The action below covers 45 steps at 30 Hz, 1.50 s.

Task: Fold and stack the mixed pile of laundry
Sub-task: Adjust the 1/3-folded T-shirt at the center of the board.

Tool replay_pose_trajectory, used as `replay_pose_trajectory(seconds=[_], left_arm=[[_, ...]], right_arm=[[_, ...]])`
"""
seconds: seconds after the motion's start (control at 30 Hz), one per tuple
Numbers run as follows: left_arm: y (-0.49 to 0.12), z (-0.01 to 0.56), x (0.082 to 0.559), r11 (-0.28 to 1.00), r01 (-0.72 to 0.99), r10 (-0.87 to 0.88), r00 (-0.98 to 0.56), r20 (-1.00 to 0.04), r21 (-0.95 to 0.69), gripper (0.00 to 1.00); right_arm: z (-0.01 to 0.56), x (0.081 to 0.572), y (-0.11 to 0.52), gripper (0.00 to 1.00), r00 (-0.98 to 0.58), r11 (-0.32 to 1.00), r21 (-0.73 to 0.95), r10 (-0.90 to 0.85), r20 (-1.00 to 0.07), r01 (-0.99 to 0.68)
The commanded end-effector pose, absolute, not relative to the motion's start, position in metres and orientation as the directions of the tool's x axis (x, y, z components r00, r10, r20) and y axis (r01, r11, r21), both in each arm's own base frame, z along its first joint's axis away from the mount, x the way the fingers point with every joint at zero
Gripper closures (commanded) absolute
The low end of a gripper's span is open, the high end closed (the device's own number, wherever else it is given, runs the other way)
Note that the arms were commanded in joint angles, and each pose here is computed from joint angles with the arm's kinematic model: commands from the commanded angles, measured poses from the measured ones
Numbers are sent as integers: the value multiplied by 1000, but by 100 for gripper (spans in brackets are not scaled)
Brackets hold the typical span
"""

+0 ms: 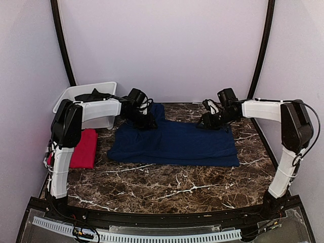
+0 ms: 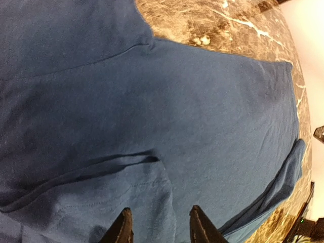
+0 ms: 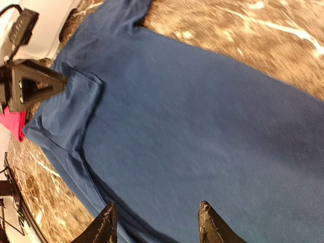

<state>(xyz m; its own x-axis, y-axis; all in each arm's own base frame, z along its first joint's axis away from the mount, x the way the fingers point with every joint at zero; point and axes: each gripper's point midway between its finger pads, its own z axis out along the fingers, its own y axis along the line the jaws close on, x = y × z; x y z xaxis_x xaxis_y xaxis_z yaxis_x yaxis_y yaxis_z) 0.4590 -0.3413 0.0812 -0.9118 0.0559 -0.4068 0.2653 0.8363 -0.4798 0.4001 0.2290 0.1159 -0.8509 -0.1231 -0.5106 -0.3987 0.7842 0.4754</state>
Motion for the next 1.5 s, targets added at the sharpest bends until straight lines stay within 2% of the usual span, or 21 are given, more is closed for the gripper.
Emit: replay_pose_trajectory(seconds=[0.0, 0.13, 0.2, 0.33, 0.6, 1.07, 1.33, 1.47], left_arm=[[-320, 131, 455, 846, 333, 91, -861, -501, -418, 56], [-272, 136, 468, 861, 206, -56, -870, -490, -465, 59], [-250, 129, 477, 889, 147, -90, -873, -480, -434, 64], [-230, 108, 482, 925, 71, -110, -890, -443, -372, 67], [-223, 88, 488, 937, 28, -130, -898, -419, -349, 62], [-226, 61, 491, 937, 16, -131, -910, -393, -349, 57], [-230, 60, 493, 931, 29, -126, -911, -394, -364, 59], [-230, 59, 493, 931, 30, -125, -911, -394, -365, 60]], right_arm=[[141, 429, 277, 49, -803, 708, 510, -137, -580, -489], [139, 446, 315, 49, -787, 673, 512, -175, -591, -534], [136, 452, 334, 51, -784, 656, 517, -192, -591, -550], [125, 459, 372, 53, -787, 626, 533, -226, -575, -569], [87, 457, 423, 54, -797, 607, 543, -286, -531, -580], [38, 456, 435, 57, -830, 670, 512, -313, -462, -537], [30, 448, 443, 75, -825, 652, 519, -338, -454, -553], [34, 448, 443, 90, -821, 650, 516, -340, -458, -558]])
